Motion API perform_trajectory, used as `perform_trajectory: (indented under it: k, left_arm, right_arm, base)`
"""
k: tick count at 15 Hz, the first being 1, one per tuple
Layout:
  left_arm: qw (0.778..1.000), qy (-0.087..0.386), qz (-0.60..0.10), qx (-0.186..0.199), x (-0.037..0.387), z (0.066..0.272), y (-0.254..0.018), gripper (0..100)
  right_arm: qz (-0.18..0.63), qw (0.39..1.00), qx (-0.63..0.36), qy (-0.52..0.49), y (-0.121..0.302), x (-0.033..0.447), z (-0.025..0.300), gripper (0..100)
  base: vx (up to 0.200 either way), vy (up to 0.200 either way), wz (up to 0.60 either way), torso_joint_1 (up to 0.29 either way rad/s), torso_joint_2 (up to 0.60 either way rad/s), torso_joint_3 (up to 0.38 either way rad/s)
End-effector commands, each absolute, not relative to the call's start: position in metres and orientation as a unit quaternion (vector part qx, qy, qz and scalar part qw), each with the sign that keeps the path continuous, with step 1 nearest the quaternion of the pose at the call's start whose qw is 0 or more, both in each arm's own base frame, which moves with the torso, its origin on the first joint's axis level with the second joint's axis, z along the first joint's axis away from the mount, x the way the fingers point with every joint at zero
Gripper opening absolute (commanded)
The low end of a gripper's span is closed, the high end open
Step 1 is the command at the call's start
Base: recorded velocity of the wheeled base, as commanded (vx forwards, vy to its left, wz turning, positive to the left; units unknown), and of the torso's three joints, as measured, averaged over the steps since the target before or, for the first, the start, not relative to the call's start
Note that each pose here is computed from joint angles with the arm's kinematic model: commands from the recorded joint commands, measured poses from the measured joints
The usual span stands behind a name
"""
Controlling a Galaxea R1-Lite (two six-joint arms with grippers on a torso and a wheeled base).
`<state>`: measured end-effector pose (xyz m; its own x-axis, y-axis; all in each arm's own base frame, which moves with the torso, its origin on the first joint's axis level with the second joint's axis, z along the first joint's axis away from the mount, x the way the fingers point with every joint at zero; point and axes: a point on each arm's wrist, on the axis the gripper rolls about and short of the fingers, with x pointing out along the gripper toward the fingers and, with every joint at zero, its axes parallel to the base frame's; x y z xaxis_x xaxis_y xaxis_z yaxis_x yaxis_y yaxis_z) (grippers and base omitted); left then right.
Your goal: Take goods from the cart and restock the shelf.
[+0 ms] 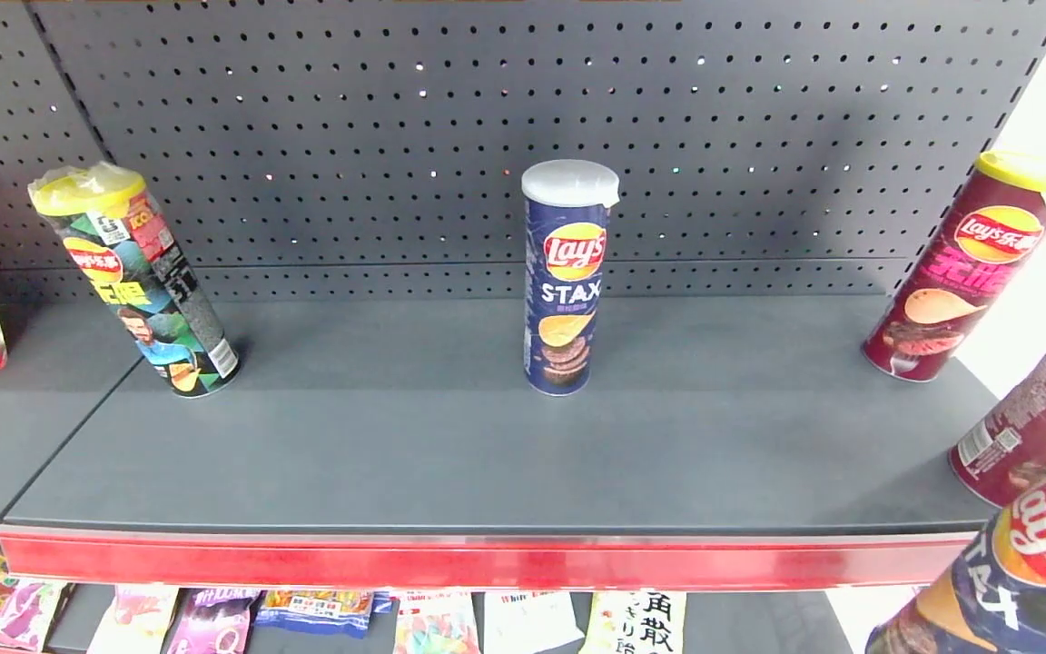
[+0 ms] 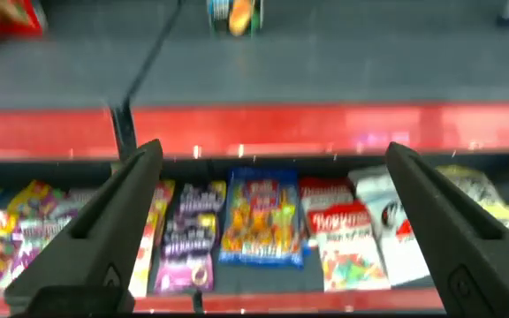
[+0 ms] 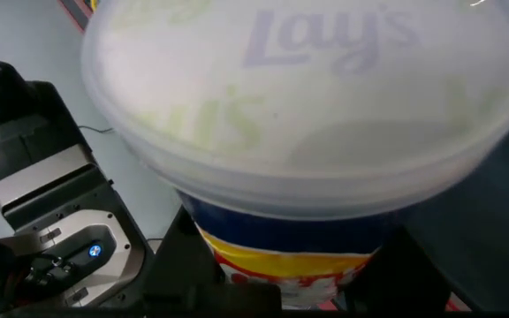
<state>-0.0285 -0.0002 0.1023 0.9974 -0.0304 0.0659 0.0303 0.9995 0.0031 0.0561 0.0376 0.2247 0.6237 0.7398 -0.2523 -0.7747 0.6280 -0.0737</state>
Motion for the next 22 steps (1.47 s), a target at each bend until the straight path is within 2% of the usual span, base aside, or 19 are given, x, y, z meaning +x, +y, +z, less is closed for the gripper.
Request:
perform_trajectory:
  k: [1, 2, 3, 4, 5, 6, 8, 11, 12, 16, 18, 22]
  left_arm:
    - [0.995, -0.021, -0.092, -0.013, 0.001, 0.215, -0.002, 100]
    - [0.987, 0.001, -0.155, 0.029, 0.018, 0.225, -0.006, 100]
    - [0.978, 0.03, -0.198, 0.054, 0.036, 0.228, -0.011, 100]
    - [0.974, 0.044, -0.215, 0.054, 0.045, 0.228, -0.013, 100]
    - [0.95, 0.082, -0.297, 0.047, 0.075, 0.232, -0.023, 100]
    - [0.925, 0.095, -0.366, 0.043, 0.1, 0.235, -0.034, 100]
    - [0.898, 0.113, -0.421, 0.055, 0.136, 0.227, -0.058, 100]
    - [0.884, 0.107, -0.452, 0.056, 0.167, 0.225, -0.077, 100]
    - [0.874, 0.101, -0.472, 0.058, 0.192, 0.229, -0.095, 100]
    - [0.866, 0.079, -0.488, 0.069, 0.241, 0.245, -0.127, 100]
    - [0.863, 0.059, -0.496, 0.078, 0.256, 0.254, -0.139, 100]
    - [0.855, 0.054, -0.51, 0.078, 0.272, 0.255, -0.155, 100]
  right_arm:
    - [0.431, 0.893, -0.088, 0.094, 0.037, 0.053, 0.225, 0]
    - [0.434, 0.891, -0.088, 0.095, 0.038, 0.053, 0.224, 0]
    - [0.433, 0.892, -0.089, 0.093, 0.037, 0.052, 0.224, 0]
    - [0.434, 0.892, -0.088, 0.093, 0.037, 0.052, 0.224, 0]
    - [0.434, 0.892, -0.089, 0.094, 0.039, 0.055, 0.227, 0]
    - [0.433, 0.892, -0.089, 0.094, 0.039, 0.055, 0.227, 0]
    - [0.431, 0.892, -0.089, 0.104, 0.039, 0.056, 0.222, 0]
    - [0.43, 0.893, -0.089, 0.101, 0.04, 0.058, 0.226, 0]
    - [0.428, 0.894, -0.089, 0.096, 0.04, 0.058, 0.229, 0]
    - [0.427, 0.895, -0.088, 0.096, 0.04, 0.058, 0.229, 0]
    - [0.426, 0.895, -0.088, 0.095, 0.04, 0.058, 0.23, 0]
    - [0.424, 0.896, -0.088, 0.093, 0.04, 0.059, 0.233, 0]
  base:
    - [0.0, 0.0, 0.0, 0.0, 0.0, 0.0]
    - [0.0, 0.0, 0.0, 0.0, 0.0, 0.0]
    - [0.0, 0.0, 0.0, 0.0, 0.0, 0.0]
    - [0.0, 0.0, 0.0, 0.0, 0.0, 0.0]
    - [0.0, 0.0, 0.0, 0.0, 0.0, 0.0]
    - [0.0, 0.0, 0.0, 0.0, 0.0, 0.0]
    - [0.0, 0.0, 0.0, 0.0, 0.0, 0.0]
    - [0.0, 0.0, 0.0, 0.0, 0.0, 0.0]
    - [0.0, 0.0, 0.0, 0.0, 0.0, 0.0]
    - [0.0, 0.0, 0.0, 0.0, 0.0, 0.0]
    - [0.0, 0.0, 0.0, 0.0, 0.0, 0.0]
    - [0.0, 0.0, 0.0, 0.0, 0.0, 0.0]
